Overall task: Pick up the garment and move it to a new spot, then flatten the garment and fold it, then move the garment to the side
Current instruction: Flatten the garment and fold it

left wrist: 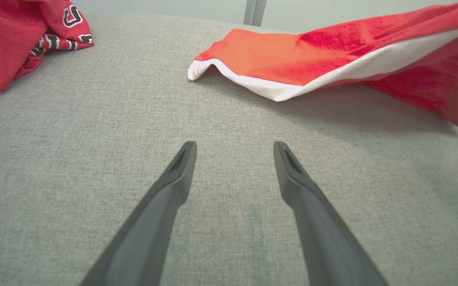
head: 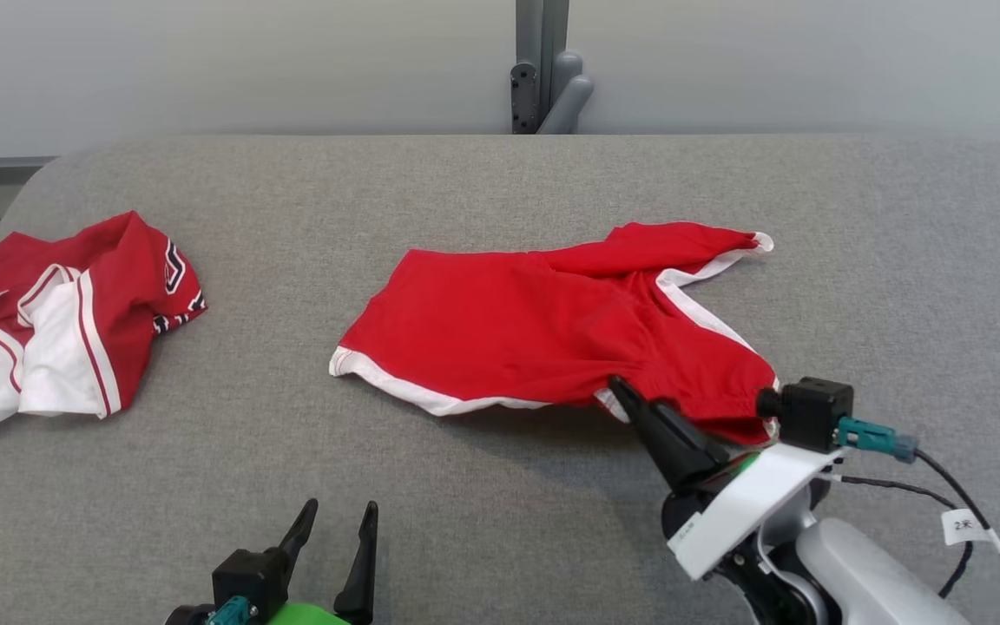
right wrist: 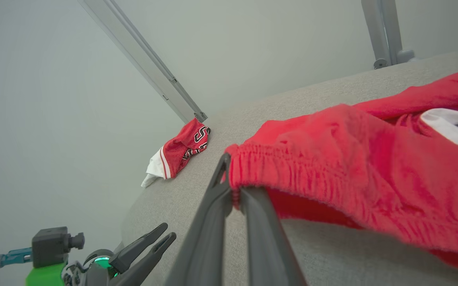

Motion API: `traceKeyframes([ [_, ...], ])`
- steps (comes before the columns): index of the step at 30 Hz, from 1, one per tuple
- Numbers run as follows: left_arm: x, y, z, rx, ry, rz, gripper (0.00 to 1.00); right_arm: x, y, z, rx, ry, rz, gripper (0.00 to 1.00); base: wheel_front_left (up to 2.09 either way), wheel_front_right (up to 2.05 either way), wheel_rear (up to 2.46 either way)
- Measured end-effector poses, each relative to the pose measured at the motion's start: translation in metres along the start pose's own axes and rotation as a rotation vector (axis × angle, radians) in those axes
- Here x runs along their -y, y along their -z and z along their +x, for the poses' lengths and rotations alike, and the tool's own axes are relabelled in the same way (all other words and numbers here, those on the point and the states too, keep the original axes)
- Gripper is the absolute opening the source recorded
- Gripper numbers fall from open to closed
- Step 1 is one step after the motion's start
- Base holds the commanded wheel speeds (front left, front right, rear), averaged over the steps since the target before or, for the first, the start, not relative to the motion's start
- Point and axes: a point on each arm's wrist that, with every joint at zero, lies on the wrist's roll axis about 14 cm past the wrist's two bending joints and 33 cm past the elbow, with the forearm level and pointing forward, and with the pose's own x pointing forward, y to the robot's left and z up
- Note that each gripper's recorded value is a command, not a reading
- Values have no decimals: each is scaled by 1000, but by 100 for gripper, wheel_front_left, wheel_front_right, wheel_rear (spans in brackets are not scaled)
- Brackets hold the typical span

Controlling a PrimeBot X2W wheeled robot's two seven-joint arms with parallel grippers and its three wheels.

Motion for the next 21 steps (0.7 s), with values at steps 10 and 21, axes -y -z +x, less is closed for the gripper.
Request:
traceKeyframes([
  [10, -3, 13, 0, -44, -10, -1, 100, 86, -12, 8, 30, 217, -50, 0, 0, 0, 0],
  [21, -21, 13, 6, -54, -64, -13, 100, 194, 8, 15, -110, 489, -143, 23, 0, 0, 0],
])
